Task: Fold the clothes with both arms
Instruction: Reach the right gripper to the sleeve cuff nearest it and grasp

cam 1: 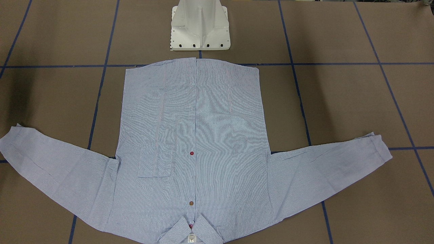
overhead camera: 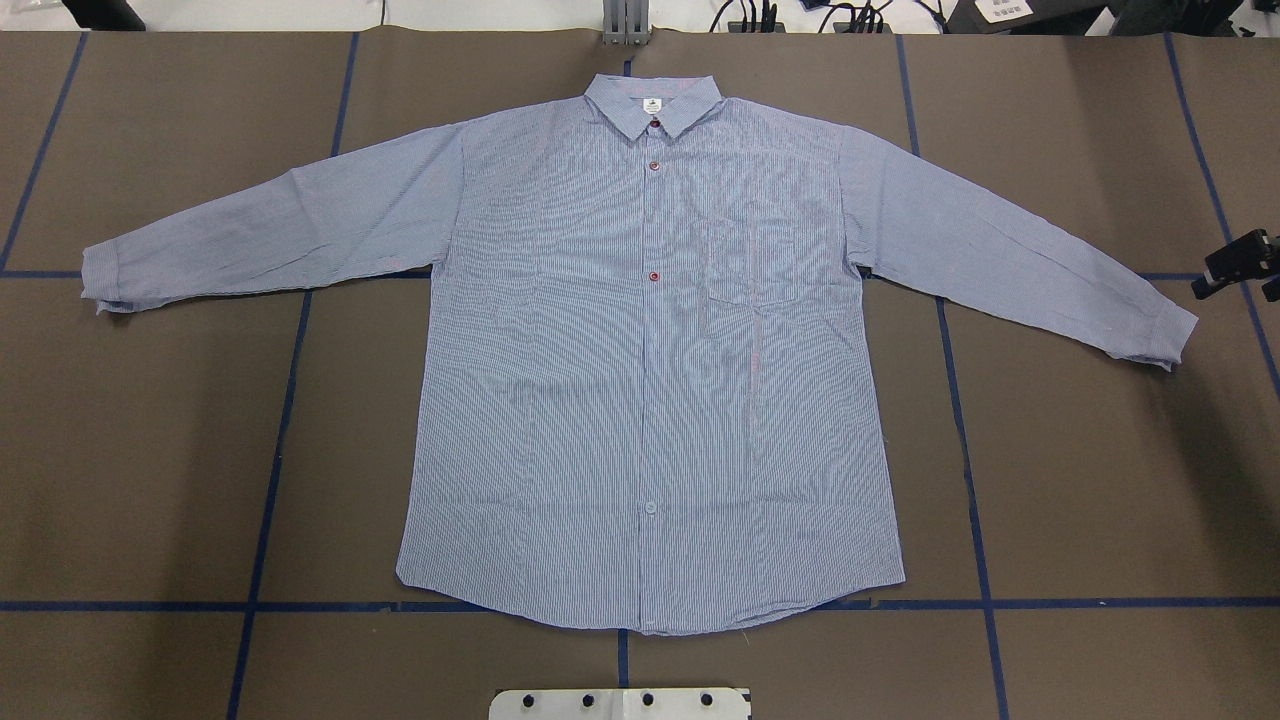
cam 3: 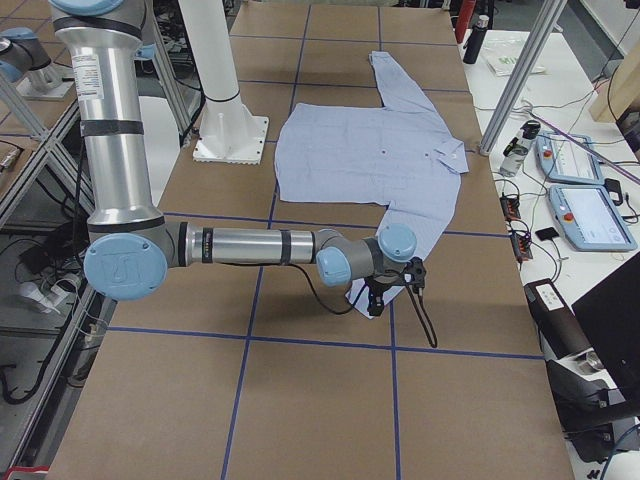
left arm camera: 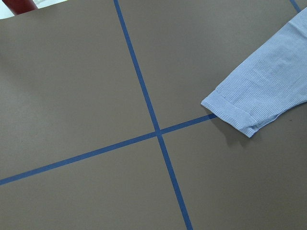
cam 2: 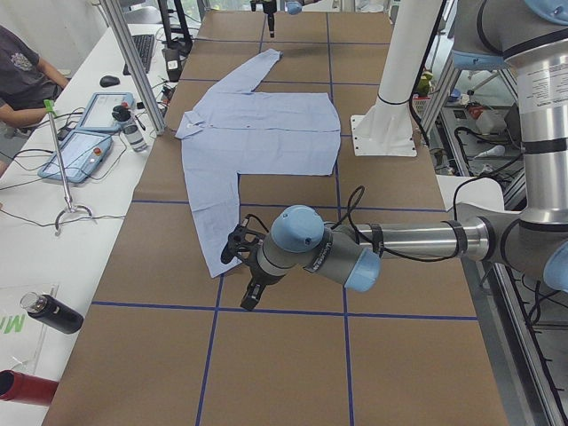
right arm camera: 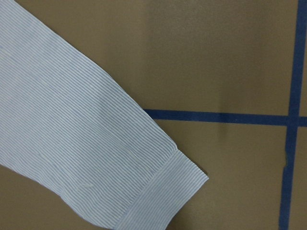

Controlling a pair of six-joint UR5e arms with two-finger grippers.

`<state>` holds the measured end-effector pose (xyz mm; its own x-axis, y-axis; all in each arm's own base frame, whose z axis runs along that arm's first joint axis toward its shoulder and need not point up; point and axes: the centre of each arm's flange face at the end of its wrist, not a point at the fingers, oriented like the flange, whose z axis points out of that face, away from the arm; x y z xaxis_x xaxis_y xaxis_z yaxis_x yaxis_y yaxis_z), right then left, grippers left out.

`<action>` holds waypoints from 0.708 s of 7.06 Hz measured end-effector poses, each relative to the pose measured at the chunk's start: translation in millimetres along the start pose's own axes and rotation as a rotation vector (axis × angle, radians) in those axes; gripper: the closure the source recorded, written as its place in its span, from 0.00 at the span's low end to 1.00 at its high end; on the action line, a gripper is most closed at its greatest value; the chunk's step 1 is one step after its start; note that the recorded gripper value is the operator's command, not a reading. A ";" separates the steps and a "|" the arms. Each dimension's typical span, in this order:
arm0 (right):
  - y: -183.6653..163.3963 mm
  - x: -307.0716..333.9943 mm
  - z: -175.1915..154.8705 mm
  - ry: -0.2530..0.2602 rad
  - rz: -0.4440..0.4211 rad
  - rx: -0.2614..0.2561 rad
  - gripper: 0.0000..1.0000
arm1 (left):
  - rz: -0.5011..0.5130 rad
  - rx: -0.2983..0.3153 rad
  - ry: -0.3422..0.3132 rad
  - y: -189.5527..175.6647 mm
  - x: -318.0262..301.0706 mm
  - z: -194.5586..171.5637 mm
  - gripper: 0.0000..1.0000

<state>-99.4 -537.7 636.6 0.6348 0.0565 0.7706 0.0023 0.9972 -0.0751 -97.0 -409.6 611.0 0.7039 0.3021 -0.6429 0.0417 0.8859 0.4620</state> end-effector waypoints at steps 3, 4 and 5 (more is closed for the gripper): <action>26.5 -36.6 47.8 -0.049 0.234 0.019 0.08 | 0.010 0.011 -0.001 -4.3 5.2 -5.2 0.00; 32.3 -38.0 53.3 -0.058 0.276 0.023 0.09 | 0.012 0.014 -0.001 -5.6 6.7 -6.9 0.00; 35.5 -36.0 56.3 -0.058 0.313 0.022 0.11 | 0.013 0.014 -0.001 -5.3 7.2 -7.3 0.00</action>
<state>-165.6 -501.5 641.8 0.5567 0.3628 0.7473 -0.2033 0.9318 -0.3009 -97.4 -409.6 599.5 0.7053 0.3128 -0.6362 0.0431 0.8768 0.4789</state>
